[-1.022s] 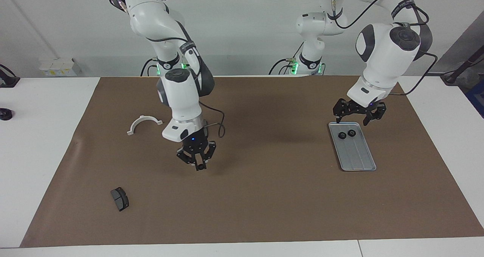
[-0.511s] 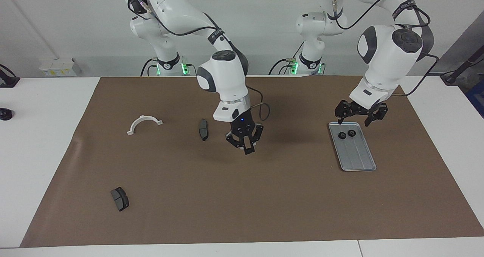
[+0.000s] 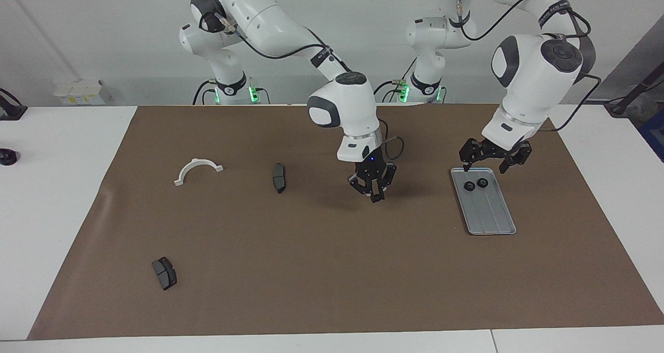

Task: Pick bearing gear from pile to tray

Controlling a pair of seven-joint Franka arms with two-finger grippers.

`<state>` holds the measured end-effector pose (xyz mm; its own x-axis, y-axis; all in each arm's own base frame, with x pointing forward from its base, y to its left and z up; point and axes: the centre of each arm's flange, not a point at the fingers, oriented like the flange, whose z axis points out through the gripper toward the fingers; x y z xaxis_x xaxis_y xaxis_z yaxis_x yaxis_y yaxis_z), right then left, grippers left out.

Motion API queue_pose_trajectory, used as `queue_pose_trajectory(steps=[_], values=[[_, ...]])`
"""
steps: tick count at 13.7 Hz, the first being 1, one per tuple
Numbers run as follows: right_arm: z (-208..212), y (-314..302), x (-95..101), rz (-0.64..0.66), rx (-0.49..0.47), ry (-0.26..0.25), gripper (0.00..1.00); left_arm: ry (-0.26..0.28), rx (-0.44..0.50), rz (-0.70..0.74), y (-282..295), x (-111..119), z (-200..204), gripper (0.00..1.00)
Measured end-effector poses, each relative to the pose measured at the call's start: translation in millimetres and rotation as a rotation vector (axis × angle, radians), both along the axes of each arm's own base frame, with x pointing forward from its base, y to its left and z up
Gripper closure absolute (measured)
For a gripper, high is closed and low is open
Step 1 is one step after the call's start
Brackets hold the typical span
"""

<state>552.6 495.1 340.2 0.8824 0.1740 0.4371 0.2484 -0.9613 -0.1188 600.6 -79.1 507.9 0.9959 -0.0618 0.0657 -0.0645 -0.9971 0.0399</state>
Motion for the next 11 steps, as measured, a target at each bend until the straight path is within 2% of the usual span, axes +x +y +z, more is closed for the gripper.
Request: queue_pose_trajectory(steps=[3, 5, 7, 8, 11], values=[[4, 12, -8.5, -0.032, 0.027, 0.006, 0.17, -0.016, -0.006, 0.013, -3, 2, -11, 0.0], [8, 4, -0.2, -0.054, 0.021, 0.003, 0.13, -0.041, -0.015, 0.028, -10, 5, -21, 0.0], [25, -21, 20.5, -0.107, 0.001, -0.002, 0.13, -0.095, -0.032, 0.048, -34, 5, -47, 0.0], [38, -39, 32.2, -0.138, -0.007, -0.008, 0.13, -0.103, -0.039, 0.053, -48, 2, -64, 0.0], [76, -88, 57.3, -0.215, -0.041, -0.017, 0.13, -0.084, -0.06, 0.108, -102, -4, -108, 0.0]])
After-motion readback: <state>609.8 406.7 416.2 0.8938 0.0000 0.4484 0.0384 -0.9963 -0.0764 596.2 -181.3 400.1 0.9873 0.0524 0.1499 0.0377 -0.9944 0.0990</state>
